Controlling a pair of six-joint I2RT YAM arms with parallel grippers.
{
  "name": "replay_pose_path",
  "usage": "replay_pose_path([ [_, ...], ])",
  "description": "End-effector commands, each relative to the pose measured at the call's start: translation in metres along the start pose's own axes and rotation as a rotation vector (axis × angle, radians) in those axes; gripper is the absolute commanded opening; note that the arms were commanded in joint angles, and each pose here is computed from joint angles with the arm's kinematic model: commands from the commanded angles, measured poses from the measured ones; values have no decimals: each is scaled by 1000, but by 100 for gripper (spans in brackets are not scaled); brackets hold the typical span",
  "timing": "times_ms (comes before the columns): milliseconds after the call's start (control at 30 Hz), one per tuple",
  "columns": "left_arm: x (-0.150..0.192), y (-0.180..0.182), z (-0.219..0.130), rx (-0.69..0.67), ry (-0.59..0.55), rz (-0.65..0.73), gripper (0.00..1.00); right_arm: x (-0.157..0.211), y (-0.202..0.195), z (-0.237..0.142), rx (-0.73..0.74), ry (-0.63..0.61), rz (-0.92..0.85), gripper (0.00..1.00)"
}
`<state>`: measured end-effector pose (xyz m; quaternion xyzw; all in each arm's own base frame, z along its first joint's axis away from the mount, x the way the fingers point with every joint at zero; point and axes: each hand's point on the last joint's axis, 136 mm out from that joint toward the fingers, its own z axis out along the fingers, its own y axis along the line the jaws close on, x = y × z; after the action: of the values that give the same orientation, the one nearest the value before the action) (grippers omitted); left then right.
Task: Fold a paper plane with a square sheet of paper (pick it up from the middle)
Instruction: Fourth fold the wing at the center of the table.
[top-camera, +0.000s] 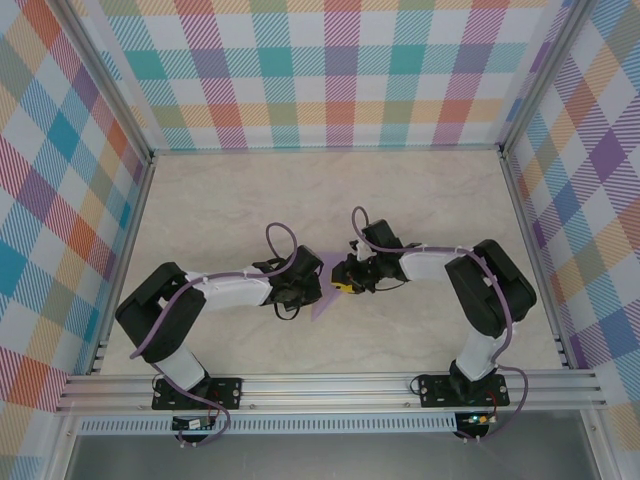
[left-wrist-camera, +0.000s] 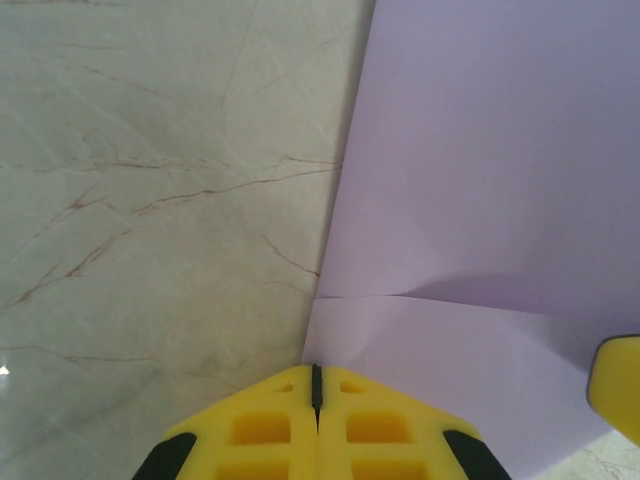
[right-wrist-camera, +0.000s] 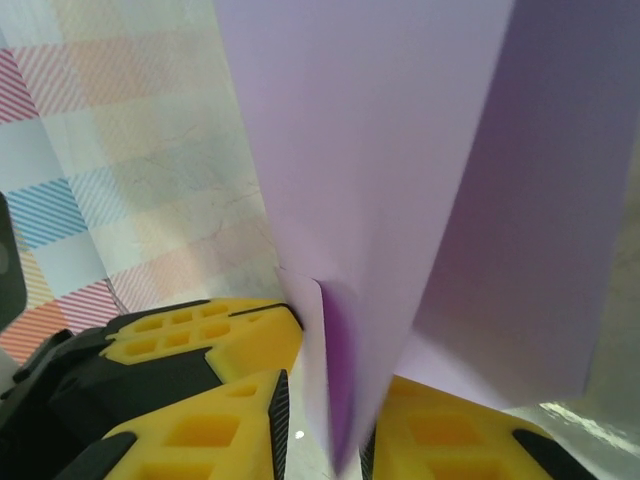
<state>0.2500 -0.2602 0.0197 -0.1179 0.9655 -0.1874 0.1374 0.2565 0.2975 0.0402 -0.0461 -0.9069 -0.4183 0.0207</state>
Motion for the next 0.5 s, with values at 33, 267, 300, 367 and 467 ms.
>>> replay_pose_path([
  [33, 5, 26, -9, -103, 19, 17, 0, 4, 3, 6, -30, 54, -53, 21],
  [267, -11, 12, -34, -60, -30, 48, 13, -4, 9, -2, -10, -4, -62, 5],
  [300, -15, 11, -41, -55, -44, 53, 18, -5, 12, -6, -8, -22, -66, 5],
  [367, -21, 9, -53, -42, -71, 59, 27, -7, 16, -14, 5, -52, -72, 5],
  [467, -28, 6, -69, -16, -104, 70, 39, -9, 19, -28, 36, -99, -77, 5],
])
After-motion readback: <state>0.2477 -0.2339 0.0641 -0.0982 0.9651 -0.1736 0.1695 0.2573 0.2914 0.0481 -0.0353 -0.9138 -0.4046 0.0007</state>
